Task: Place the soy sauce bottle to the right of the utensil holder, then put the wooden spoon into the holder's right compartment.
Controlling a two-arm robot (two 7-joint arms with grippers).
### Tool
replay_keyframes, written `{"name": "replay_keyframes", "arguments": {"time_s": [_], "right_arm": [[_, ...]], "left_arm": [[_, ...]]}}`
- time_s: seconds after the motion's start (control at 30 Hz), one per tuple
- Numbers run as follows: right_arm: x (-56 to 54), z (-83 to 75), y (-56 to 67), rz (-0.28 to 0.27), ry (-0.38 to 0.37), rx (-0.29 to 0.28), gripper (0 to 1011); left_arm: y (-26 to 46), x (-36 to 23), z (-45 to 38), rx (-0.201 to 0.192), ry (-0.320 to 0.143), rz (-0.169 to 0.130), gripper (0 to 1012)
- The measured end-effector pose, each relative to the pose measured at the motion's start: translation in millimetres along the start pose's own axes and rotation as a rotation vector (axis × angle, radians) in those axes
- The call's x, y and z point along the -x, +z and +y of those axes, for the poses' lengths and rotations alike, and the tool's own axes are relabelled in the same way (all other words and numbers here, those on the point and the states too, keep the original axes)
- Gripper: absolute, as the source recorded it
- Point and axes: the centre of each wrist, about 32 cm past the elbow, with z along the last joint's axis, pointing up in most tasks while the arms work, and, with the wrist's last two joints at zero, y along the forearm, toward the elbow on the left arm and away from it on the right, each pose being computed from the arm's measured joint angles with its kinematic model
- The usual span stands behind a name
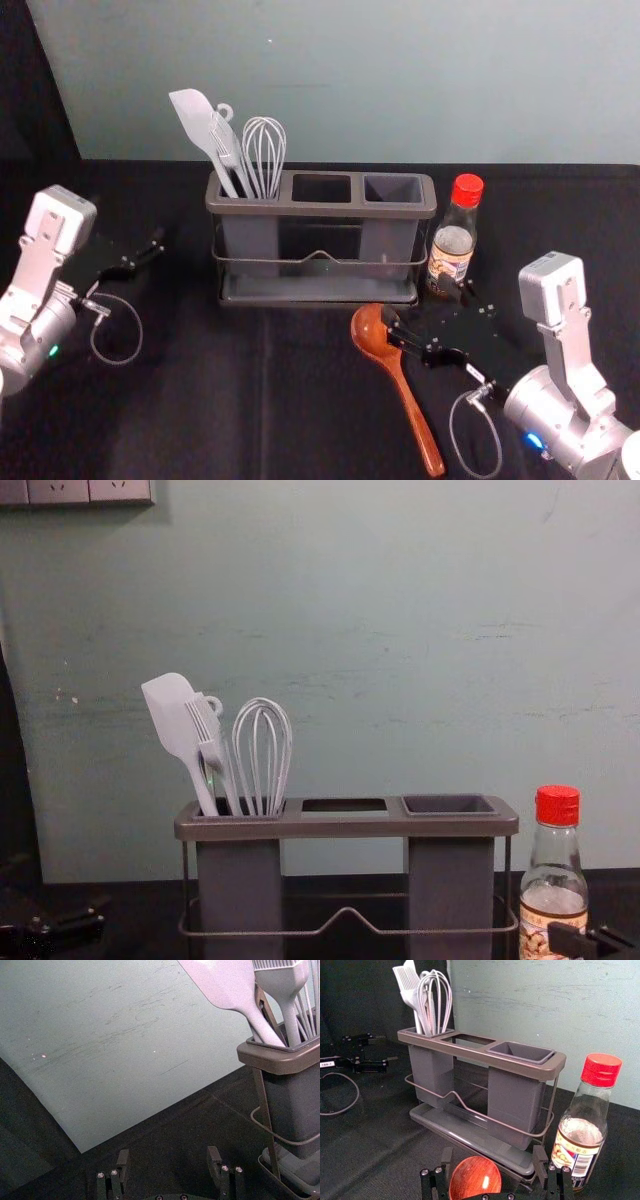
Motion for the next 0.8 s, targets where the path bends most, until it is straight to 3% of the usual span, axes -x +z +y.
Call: {"name": "replay_keyframes", "arguments": {"time_s": [0.47, 0.67, 0.8], "right_arm": [[0.0, 1.2, 1.4, -0.001, 0.000, 0.015, 1002], [6.1, 5.8, 17.0, -0.028, -0.022, 0.141, 1003], [7.3, 7.5, 37.2, -0.008, -0.015, 0.248, 1002]], "left_arm": [[0.0, 0.0, 0.0, 0.000, 0.000, 0.000, 1000], [0.0, 0.0, 0.0, 0.000, 0.000, 0.000, 1000], [0.0, 0.0, 0.0, 0.000, 0.000, 0.000, 1000]]}}
